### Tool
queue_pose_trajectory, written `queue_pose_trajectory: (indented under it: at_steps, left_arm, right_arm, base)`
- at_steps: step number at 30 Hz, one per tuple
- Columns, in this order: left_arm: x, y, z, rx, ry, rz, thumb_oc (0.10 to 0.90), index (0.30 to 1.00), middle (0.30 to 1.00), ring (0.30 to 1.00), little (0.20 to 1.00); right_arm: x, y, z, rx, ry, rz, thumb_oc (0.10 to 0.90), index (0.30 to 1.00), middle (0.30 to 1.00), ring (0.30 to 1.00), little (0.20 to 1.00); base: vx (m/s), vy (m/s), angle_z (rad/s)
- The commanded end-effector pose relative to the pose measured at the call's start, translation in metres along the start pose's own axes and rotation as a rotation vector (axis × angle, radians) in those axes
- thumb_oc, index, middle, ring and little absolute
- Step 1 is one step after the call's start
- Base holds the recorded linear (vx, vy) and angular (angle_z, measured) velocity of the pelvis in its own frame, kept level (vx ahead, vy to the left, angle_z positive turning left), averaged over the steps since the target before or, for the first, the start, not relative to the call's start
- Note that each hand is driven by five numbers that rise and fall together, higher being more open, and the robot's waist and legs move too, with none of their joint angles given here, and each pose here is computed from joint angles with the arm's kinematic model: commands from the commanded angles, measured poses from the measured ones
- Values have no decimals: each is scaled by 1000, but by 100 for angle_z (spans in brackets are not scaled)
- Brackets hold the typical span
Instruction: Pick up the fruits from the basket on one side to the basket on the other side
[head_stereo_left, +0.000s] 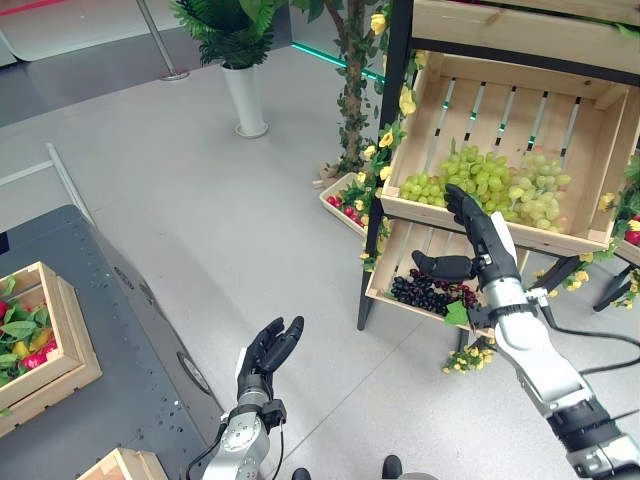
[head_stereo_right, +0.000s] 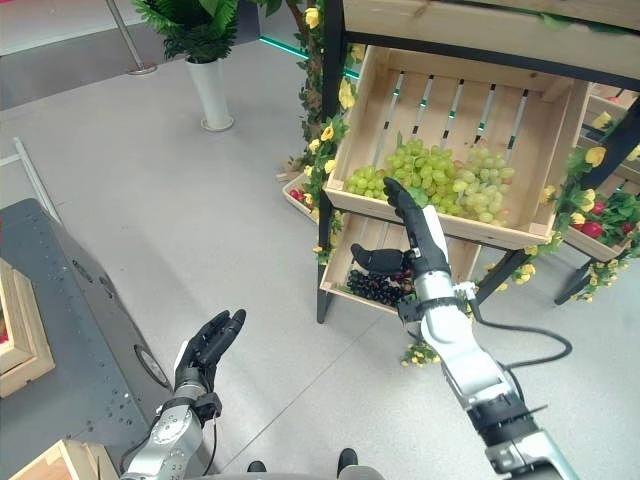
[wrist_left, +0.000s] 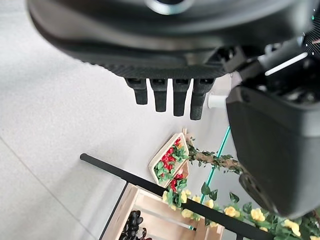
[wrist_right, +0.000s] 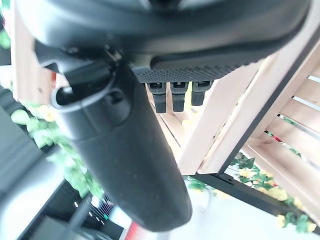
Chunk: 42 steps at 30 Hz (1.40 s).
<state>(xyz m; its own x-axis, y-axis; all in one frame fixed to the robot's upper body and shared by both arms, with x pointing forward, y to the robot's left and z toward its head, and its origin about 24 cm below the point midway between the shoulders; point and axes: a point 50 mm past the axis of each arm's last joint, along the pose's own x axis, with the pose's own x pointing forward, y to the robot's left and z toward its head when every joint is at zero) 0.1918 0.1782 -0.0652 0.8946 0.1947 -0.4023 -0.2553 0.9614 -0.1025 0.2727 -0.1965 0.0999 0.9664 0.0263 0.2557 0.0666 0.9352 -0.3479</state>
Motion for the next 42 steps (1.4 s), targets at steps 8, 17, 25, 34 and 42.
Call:
queue_pose_trajectory:
  at_steps: [8,17,25,34,42]
  left_arm:
    - [13,-13,37,12,-223,-9,800,900,900,900,900]
    - [11,-14,35,-5,-225,-11,800,900,900,900,900]
    - [9,-3,29,6,-200,22,800,900,900,900,900]
    - [13,13,37,92,-216,2,800,900,900,900,900]
    - [40,11,70,88,-263,43,800,900,900,900,900]
  right_arm:
    - [-22,7,75,269,-550,-4,800,900,900,900,900]
    - [-34,41,51,359,-413,228,800,900,900,900,900]
    - [-42,57,14,343,-198,306,800,900,900,900,900]
    - [-58,76,-14,321,-73,442,800,900,900,900,900]
    - [-48,78,-38,290,31,457,800,900,900,900,900]
  base:
    - [-12,8,-13]
    - [-6,3,-5]
    - [13,6,3]
    - [5,3,0]
    - [13,-444,29]
